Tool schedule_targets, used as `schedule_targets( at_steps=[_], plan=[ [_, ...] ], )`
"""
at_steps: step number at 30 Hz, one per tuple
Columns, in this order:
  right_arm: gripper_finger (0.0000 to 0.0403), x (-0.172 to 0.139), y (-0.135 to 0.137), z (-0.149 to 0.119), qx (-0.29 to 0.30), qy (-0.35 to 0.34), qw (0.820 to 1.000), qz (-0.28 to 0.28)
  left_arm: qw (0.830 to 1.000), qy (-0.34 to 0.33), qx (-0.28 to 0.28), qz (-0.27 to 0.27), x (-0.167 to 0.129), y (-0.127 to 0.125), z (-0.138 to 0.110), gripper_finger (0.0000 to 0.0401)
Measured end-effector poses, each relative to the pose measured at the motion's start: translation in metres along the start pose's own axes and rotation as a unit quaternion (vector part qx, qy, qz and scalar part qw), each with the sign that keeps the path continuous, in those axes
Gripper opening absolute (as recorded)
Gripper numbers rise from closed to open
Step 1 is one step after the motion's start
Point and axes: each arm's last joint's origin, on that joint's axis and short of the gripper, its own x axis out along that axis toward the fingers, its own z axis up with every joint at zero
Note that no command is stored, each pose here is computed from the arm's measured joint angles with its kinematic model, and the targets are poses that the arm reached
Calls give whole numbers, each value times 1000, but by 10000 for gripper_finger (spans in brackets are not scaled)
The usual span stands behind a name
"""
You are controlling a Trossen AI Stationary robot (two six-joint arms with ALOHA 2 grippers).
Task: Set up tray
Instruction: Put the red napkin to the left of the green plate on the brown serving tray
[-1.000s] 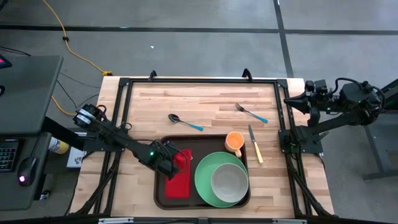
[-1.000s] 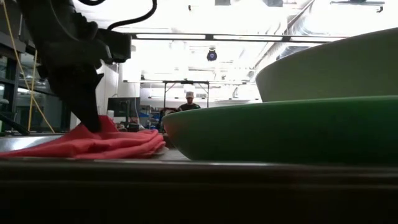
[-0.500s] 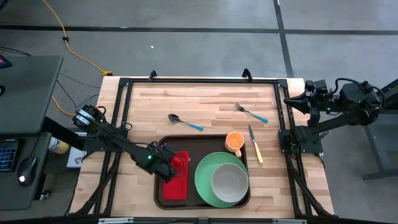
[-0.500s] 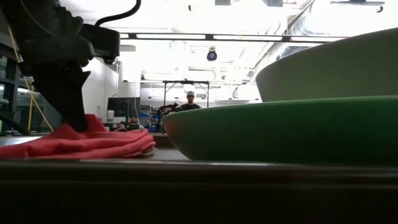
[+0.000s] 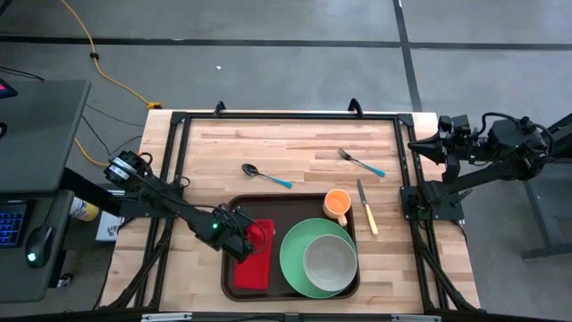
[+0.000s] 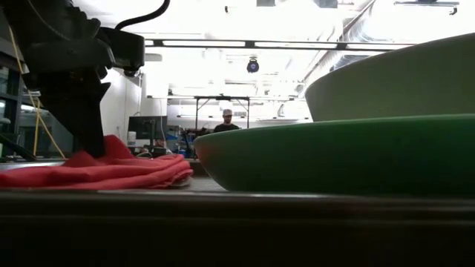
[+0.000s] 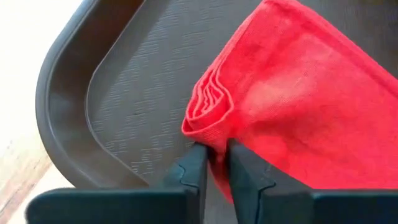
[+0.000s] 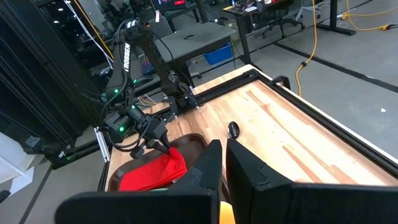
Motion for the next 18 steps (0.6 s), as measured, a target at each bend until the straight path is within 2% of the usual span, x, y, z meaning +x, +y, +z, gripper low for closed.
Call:
schedule_targets(
  at_steps=[10,18],
  plan=[
    [0,0,0,0,0,2,1000,5,1000,-12,-5,12,0,1,0,159],
    [0,0,0,0,0,3,1000,5,999,2,-40,35,0,7,-2,206]
  ],
)
